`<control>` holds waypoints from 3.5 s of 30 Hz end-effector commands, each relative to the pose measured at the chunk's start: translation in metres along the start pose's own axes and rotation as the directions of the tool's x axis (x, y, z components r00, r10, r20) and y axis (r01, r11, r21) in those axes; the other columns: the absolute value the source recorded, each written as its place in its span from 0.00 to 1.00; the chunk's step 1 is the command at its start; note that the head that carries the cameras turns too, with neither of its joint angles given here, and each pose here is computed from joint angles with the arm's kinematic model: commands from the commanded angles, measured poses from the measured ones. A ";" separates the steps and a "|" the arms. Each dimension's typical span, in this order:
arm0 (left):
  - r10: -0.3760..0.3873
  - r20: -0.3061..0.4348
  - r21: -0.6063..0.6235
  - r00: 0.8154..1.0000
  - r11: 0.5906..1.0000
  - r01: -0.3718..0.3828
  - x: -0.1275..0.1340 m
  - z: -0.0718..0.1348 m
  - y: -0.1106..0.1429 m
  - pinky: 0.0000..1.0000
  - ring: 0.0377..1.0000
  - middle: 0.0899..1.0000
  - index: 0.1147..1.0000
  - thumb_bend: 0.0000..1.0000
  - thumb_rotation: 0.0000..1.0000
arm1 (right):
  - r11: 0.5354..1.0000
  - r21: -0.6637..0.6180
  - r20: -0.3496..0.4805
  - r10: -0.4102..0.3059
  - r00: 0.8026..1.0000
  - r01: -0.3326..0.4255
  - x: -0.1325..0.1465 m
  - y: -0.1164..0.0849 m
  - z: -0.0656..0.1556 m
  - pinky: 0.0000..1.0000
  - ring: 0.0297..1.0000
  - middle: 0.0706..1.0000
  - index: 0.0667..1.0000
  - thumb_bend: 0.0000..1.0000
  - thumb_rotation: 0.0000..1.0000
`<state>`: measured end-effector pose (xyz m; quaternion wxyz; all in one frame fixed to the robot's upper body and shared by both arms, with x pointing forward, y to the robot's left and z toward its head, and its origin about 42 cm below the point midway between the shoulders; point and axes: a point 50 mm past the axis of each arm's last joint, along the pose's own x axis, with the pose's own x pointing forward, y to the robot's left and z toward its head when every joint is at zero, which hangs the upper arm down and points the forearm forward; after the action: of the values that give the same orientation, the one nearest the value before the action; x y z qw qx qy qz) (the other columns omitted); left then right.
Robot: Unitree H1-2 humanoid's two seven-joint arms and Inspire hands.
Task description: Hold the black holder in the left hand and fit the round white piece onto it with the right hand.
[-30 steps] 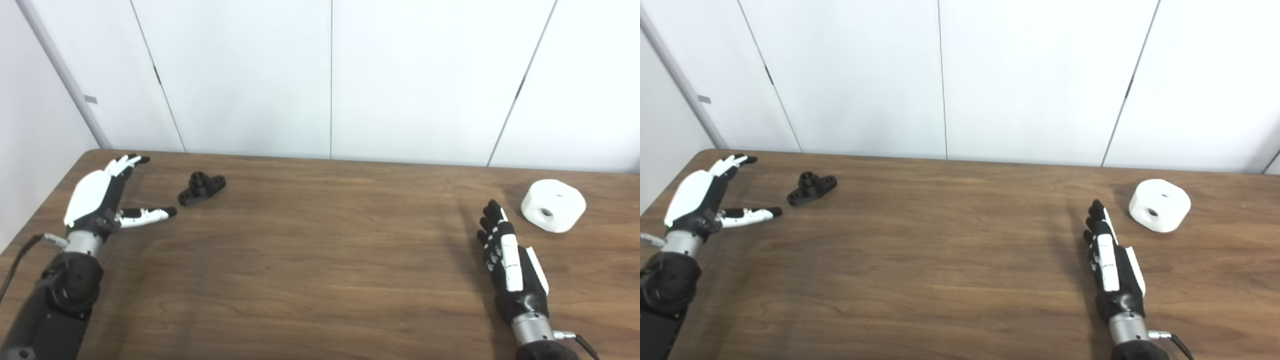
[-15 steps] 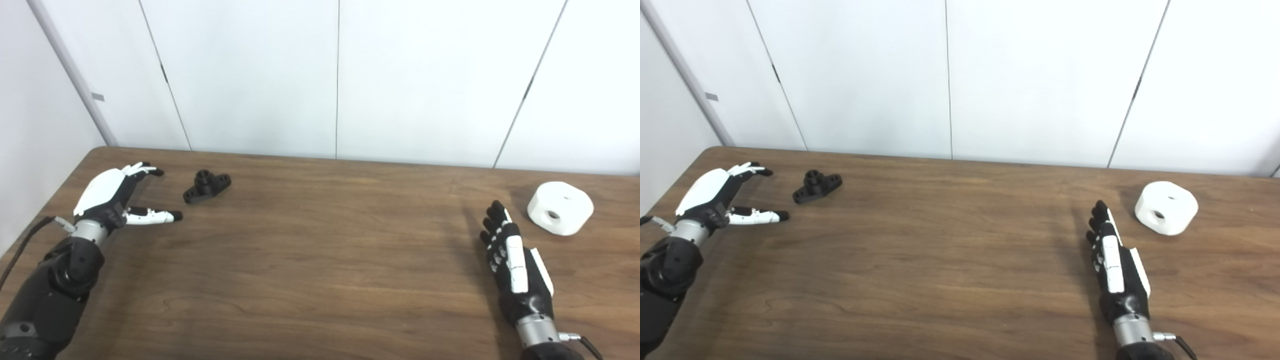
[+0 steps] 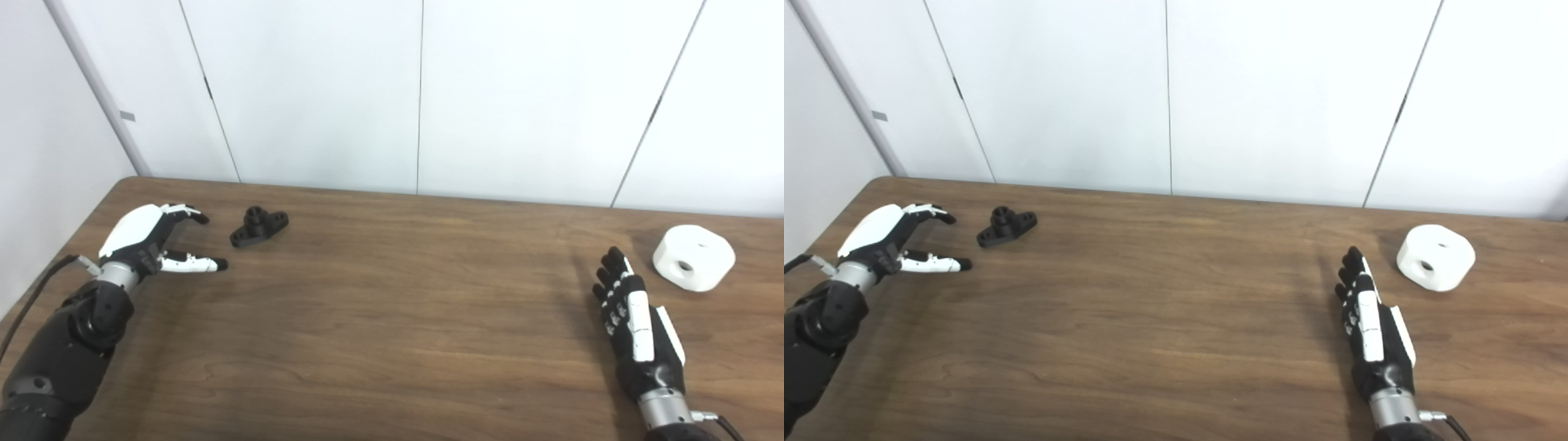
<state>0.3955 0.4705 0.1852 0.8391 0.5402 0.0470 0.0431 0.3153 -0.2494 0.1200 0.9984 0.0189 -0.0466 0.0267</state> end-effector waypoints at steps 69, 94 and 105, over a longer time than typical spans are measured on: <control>-0.016 0.137 -0.089 0.990 0.996 0.029 0.059 0.053 -0.027 0.96 0.93 0.84 0.66 0.95 0.26 | 0.999 0.046 0.089 0.015 0.996 -0.019 -0.016 0.018 0.036 1.00 1.00 1.00 1.00 0.47 1.00; 0.003 0.311 -0.054 0.950 0.998 0.015 0.056 0.081 -0.023 0.92 0.84 0.64 0.42 0.52 0.04 | 0.999 0.039 0.115 0.013 0.993 -0.018 -0.016 0.021 0.040 1.00 1.00 1.00 0.98 0.48 1.00; -0.070 0.389 -0.035 0.919 0.995 0.091 0.042 0.108 -0.042 0.99 0.88 0.69 0.42 0.52 0.05 | 1.000 0.020 0.125 0.010 0.992 -0.012 -0.015 0.020 0.044 1.00 1.00 1.00 0.98 0.50 1.00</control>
<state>0.4436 0.3622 0.1678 0.8521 0.5077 -0.0709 -0.1059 0.2901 -0.2345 0.1457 0.9968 0.0327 -0.0667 0.0293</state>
